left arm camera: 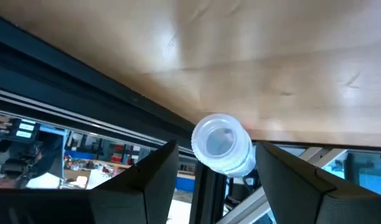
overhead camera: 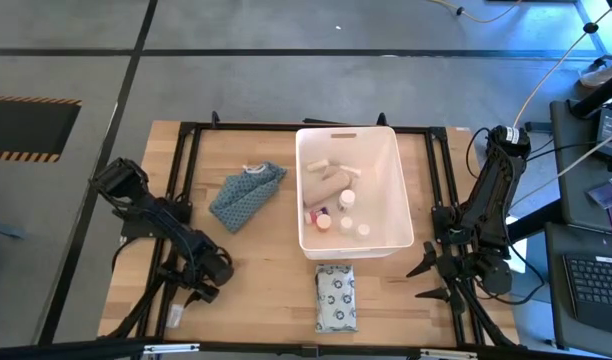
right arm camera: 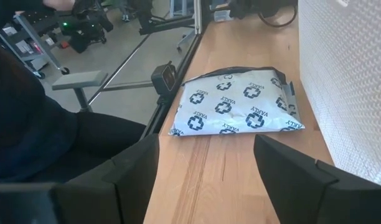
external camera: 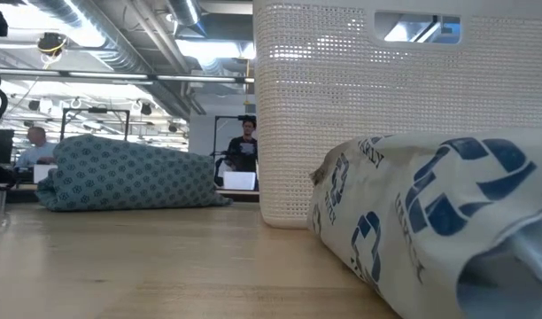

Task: Pick & place medical supplies in basket/bin
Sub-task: Put the transparent medicine bottle into the white bin

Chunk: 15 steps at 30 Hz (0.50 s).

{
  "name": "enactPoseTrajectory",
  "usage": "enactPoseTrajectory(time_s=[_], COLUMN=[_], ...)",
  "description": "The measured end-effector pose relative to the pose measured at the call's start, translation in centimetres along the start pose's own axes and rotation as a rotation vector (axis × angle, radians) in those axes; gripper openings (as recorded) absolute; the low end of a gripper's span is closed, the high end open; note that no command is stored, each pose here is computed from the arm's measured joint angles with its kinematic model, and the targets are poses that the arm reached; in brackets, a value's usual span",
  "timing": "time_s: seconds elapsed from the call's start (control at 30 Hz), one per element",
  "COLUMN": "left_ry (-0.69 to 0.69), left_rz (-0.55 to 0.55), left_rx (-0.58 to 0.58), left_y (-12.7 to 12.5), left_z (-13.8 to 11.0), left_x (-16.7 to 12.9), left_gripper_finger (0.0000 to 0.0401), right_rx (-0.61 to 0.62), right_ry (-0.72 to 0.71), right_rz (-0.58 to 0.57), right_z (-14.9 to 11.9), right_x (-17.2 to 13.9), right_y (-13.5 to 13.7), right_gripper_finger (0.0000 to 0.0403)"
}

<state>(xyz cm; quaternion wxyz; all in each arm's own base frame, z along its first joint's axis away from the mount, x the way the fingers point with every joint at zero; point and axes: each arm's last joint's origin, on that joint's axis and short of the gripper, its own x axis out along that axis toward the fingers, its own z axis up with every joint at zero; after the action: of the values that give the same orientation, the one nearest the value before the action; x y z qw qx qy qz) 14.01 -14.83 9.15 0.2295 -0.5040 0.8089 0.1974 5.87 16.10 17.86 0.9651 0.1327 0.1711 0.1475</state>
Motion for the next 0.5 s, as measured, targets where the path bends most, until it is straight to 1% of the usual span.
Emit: enactPoseTrajectory(time_s=[0.27, 0.4, 0.5], left_ry=[-0.037, -0.046, -0.047], left_rz=[0.012, 0.009, 0.013], left_rx=[-0.01, -0.014, -0.013], left_y=[0.11, -0.05, -0.04], left_z=[-0.58, -0.73, -0.88], left_x=[0.68, 0.71, 0.83], left_gripper_finger=[0.0207, 0.0207, 0.0207], right_rx=[0.002, 0.049, 0.053], right_ry=[0.0, 0.0, 0.0], right_rz=[0.0, 0.0, 0.0], right_z=[0.0, 0.0, 0.0], right_x=[0.0, 0.0, 0.0], right_y=[0.0, 0.0, 0.0], right_gripper_finger=[0.0264, 0.0264, 0.0264])
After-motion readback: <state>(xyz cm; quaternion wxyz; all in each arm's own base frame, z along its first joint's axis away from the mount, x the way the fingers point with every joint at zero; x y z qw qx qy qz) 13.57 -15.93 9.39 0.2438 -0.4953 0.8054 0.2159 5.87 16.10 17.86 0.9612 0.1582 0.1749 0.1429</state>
